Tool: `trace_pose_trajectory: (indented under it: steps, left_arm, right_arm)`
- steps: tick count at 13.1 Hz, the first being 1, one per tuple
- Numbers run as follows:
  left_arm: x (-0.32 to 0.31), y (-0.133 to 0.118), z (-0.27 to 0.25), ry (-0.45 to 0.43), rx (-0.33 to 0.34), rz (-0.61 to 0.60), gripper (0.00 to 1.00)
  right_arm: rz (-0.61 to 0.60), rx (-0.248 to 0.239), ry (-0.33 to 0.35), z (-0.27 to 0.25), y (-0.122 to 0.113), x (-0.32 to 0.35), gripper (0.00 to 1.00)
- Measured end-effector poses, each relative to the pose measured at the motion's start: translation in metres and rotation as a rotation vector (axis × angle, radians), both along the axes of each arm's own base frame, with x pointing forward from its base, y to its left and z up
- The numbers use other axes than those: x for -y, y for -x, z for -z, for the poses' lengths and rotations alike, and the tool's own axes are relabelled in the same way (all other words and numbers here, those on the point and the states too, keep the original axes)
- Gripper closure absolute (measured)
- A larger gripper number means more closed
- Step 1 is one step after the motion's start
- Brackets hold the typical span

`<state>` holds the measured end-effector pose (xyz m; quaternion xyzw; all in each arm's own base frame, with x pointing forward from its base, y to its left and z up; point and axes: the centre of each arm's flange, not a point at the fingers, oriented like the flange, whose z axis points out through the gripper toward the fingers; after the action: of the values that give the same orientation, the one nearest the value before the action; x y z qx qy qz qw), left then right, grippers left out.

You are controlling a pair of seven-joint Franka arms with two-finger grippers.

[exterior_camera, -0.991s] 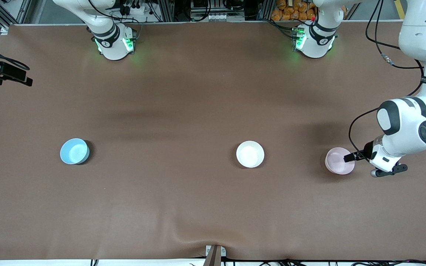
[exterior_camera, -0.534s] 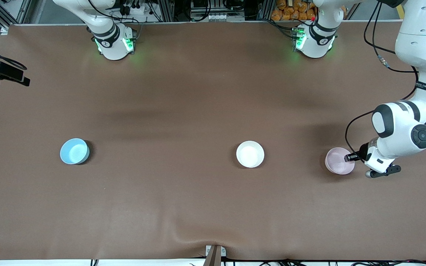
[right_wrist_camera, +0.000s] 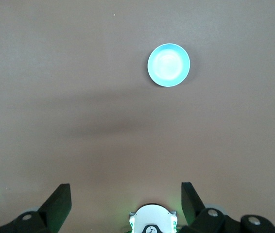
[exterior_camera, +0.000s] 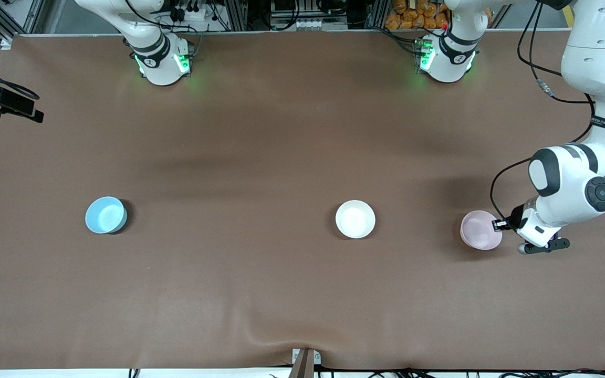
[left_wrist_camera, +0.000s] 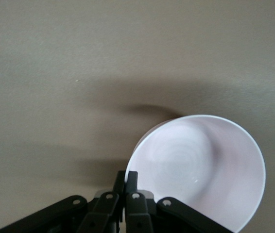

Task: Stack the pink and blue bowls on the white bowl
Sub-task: 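Close the left gripper on the pink bowl rim and lift, then carry the pink bowl with the left gripper onto the white bowl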

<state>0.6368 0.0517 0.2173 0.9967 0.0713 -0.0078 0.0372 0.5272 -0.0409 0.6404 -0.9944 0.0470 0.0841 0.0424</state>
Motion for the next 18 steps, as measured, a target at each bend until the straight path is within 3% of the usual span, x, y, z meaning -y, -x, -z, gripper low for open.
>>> trace_pose_trajectory:
  steps: [4, 10, 18]
  left_arm:
    - [0.063, -0.005, -0.031, 0.047, 0.006, 0.031, 0.97]
    - [0.182, 0.011, -0.094, 0.111, -0.027, -0.057, 0.97]
    - [0.312, 0.045, -0.101, 0.145, -0.076, -0.103, 0.97]
  right_arm:
    - [0.006, 0.001, 0.0, -0.002, 0.001, 0.003, 0.0]
    - [0.032, 0.003, 0.0, -0.003, 0.002, 0.017, 0.0]
    - [0.037, 0.01, 0.001, -0.007, 0.003, 0.02, 0.0]
